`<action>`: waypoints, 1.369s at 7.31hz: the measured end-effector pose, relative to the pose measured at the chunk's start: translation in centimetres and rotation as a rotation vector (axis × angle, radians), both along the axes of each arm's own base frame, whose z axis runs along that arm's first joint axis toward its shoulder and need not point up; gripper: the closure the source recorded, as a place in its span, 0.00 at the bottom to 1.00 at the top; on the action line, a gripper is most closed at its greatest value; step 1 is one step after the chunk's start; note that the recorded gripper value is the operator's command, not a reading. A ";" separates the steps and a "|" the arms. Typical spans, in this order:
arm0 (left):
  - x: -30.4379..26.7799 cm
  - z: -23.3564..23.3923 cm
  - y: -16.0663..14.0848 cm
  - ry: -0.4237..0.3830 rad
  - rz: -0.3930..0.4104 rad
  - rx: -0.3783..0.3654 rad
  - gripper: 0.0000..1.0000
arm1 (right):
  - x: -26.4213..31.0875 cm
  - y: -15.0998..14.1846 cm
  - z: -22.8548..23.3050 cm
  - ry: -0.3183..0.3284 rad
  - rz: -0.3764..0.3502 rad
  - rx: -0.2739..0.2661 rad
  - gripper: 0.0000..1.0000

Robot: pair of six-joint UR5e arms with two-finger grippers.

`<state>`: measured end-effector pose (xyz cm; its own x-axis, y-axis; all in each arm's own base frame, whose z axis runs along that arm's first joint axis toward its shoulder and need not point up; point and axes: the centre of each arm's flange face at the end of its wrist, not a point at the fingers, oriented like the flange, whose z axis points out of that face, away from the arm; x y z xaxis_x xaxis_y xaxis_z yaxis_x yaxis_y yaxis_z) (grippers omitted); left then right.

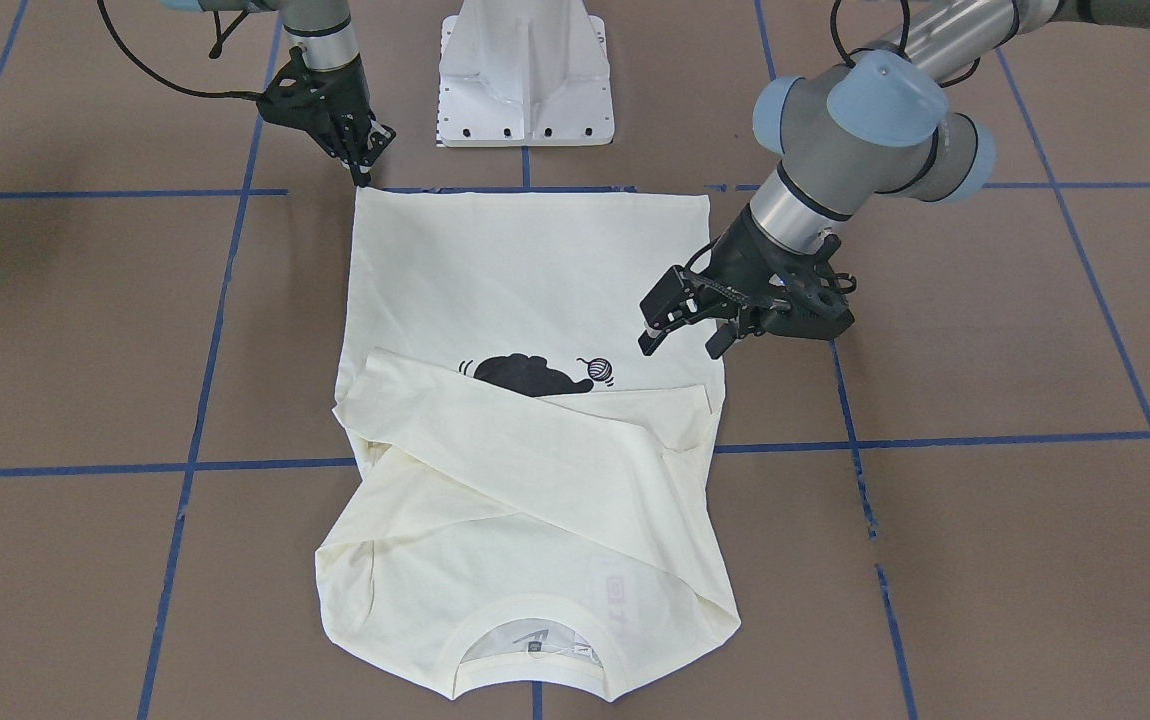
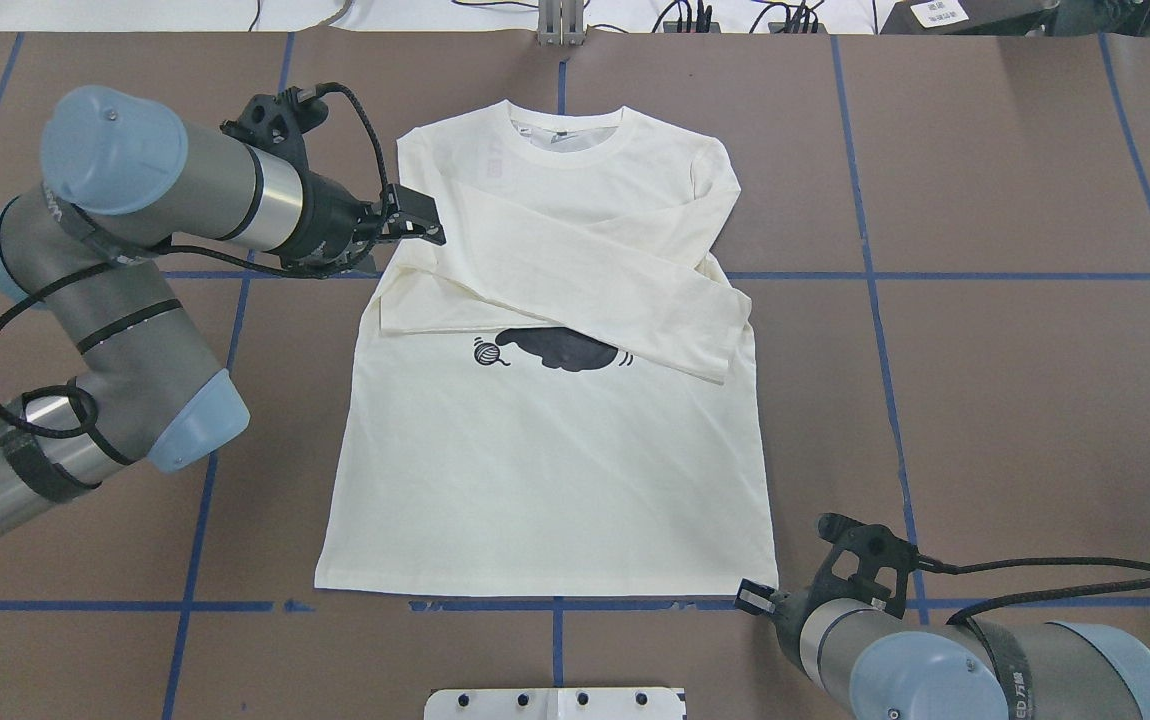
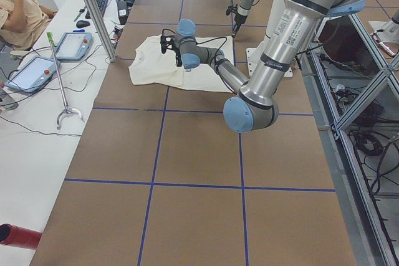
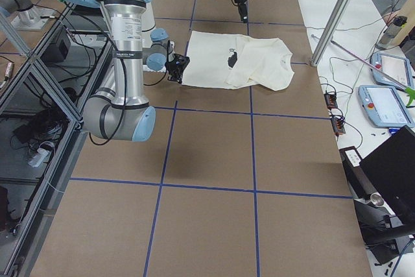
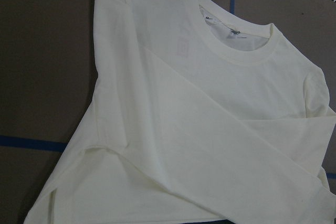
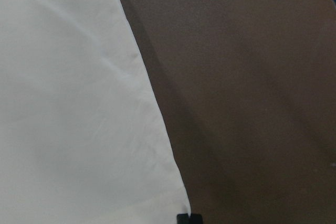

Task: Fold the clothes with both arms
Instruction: 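Release the sleeve and move the left gripper down to the hem corner, then grasp both hem corners nearest the robot with the left and right grippers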

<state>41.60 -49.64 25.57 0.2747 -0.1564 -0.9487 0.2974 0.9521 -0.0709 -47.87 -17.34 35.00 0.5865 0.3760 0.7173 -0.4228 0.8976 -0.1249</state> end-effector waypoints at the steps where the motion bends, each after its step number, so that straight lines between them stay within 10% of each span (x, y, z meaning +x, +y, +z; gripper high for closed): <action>1: 0.8 1.4 3.3 -0.003 0.003 -0.034 0.06 | 0.1 0.0 -0.2 -0.004 -0.002 -0.001 1.00; 5: 5.7 9.0 19.6 -0.179 -0.025 -0.179 0.10 | 0.2 0.2 -1.1 -0.024 -0.006 -0.003 1.00; 10: 7.5 8.8 26.5 -0.330 0.019 -0.290 0.17 | 0.3 0.2 -1.1 -0.026 -0.006 -0.001 1.00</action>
<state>49.12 -23.11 34.38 0.5611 -0.3954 -0.7272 0.3313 0.9124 -0.2405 -47.52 -17.11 33.87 0.5702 0.3730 0.7320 -0.4139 0.9001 -0.1362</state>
